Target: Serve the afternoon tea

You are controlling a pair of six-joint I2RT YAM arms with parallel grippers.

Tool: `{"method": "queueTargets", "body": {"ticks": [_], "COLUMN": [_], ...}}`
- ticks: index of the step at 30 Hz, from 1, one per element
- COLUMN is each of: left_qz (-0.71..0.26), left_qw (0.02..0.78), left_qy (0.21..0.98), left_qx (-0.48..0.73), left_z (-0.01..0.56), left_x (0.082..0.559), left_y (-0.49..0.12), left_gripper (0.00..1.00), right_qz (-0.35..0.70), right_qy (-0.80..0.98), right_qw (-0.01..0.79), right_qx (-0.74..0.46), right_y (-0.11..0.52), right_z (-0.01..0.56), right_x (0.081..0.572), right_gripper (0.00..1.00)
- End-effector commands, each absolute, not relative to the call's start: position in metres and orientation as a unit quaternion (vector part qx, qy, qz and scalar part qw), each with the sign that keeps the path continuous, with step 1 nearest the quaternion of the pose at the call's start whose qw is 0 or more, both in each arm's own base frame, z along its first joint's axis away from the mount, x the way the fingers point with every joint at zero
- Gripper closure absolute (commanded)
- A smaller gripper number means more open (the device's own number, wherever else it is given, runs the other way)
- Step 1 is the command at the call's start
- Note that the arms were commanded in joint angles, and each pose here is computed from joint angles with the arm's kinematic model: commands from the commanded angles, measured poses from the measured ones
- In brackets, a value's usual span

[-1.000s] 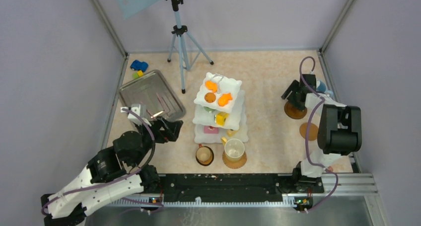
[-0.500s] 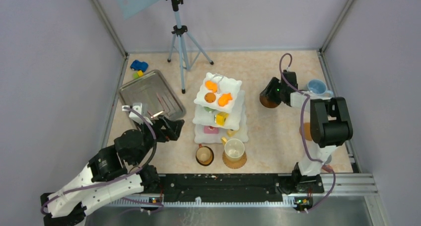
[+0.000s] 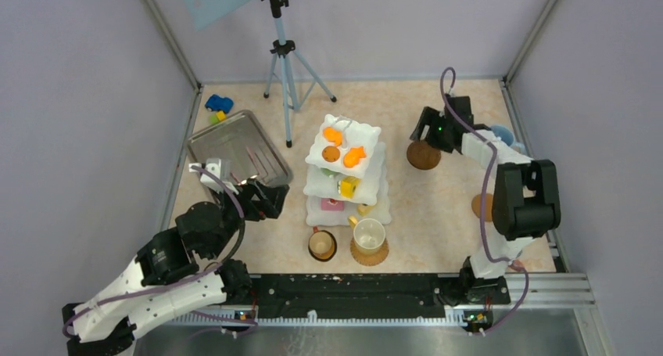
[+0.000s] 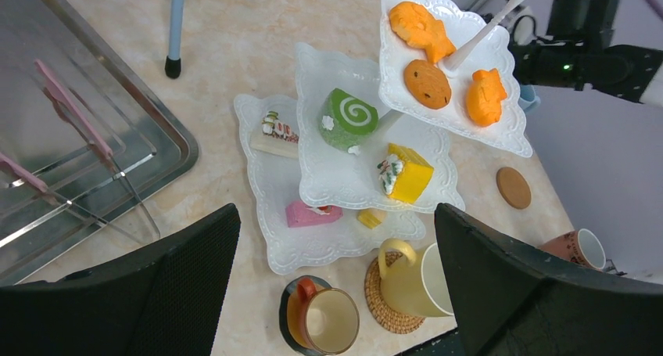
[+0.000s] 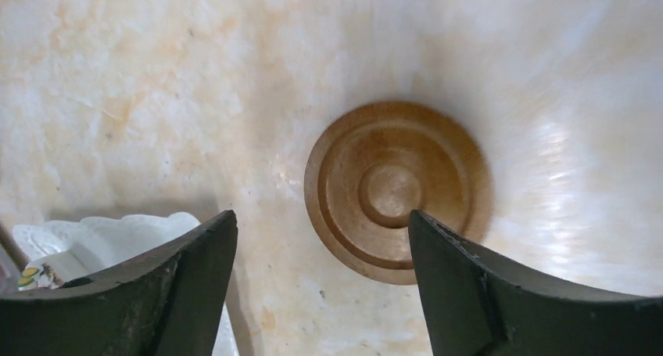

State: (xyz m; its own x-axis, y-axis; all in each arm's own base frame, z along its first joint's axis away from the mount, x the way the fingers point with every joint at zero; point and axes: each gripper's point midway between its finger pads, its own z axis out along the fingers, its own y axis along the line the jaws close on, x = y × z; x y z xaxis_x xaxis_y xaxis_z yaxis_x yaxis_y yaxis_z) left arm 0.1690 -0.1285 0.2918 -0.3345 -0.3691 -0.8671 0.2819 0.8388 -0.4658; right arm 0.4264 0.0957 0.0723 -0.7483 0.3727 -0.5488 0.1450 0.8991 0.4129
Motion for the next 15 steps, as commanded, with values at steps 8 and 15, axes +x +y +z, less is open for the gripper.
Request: {"method": "queueTargets", "body": {"ticks": [8, 15], "left_qz": [-0.297, -0.286], "left_qw": [0.6, 0.601], "left_qy": [0.743, 0.746], "left_qx": [-0.028, -0.006], "left_z": [0.316, 0.323], "left_x": [0.17, 0.171], "left_y": [-0.127, -0.131], "left_gripper": [0.01, 0.01], "right_qz": [-0.023, -0.036], "right_qy": [0.881, 0.907], "right_qw": [0.432, 0.383], "right_qx": [0.191, 0.168], "right_y": [-0.091, -0.115], "right_z": [0.19, 0.165], "right_x": [0.451, 0.462], "right_gripper": [0.17, 0.24]}}
